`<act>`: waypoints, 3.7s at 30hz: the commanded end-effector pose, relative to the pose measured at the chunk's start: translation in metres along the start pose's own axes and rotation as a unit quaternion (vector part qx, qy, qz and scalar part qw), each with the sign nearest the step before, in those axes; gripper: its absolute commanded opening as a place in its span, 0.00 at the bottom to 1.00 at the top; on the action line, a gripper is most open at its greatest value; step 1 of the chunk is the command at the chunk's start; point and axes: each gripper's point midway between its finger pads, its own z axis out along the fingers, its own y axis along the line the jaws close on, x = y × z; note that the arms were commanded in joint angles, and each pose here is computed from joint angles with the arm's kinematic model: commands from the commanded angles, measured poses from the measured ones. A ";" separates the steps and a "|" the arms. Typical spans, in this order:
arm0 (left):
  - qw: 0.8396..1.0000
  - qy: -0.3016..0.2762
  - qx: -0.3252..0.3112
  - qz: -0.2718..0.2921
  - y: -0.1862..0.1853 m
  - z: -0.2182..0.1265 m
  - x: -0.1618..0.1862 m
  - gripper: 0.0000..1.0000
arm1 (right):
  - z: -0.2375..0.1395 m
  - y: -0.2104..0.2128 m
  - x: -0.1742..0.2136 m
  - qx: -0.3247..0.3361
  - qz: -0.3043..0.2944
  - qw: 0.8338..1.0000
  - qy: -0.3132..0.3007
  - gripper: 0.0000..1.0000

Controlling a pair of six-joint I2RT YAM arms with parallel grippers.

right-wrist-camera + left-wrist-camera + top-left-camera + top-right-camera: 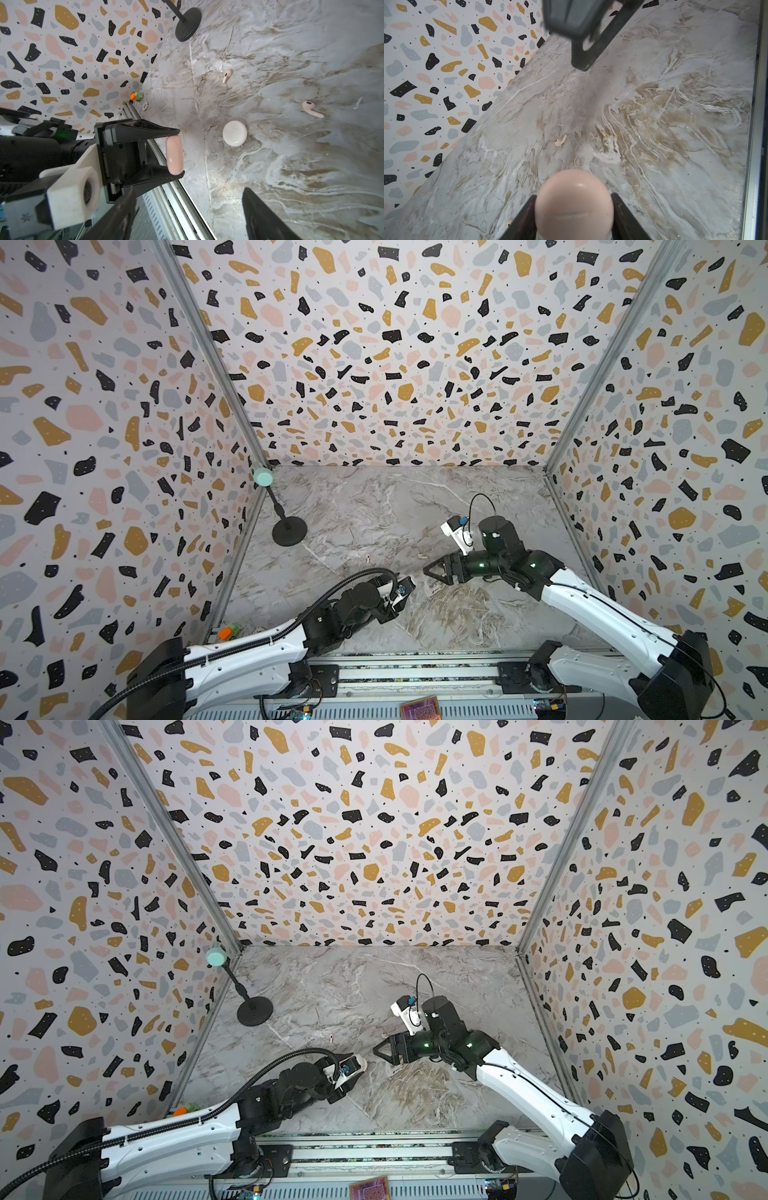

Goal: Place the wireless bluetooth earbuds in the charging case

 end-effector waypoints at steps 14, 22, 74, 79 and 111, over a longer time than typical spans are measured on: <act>1.000 -0.022 0.011 0.006 -0.006 0.004 -0.011 0.00 | 0.051 0.019 0.025 -0.047 -0.016 0.997 0.052 0.54; 1.000 -0.025 0.011 0.008 -0.007 0.003 -0.012 0.00 | 0.058 0.017 0.028 -0.053 -0.010 0.997 0.058 0.45; 0.978 -0.134 0.022 -0.160 0.028 -0.064 -0.096 1.00 | -0.013 0.005 -0.014 0.004 -0.120 0.993 0.000 0.00; 0.982 -0.073 0.006 -0.177 0.037 -0.062 -0.093 1.00 | -0.030 0.027 -0.031 -0.012 -0.141 0.989 -0.033 0.00; 0.929 -0.116 0.239 -0.256 0.004 -0.069 -0.118 1.00 | -0.077 0.052 -0.007 -0.020 -0.304 0.951 -0.052 0.00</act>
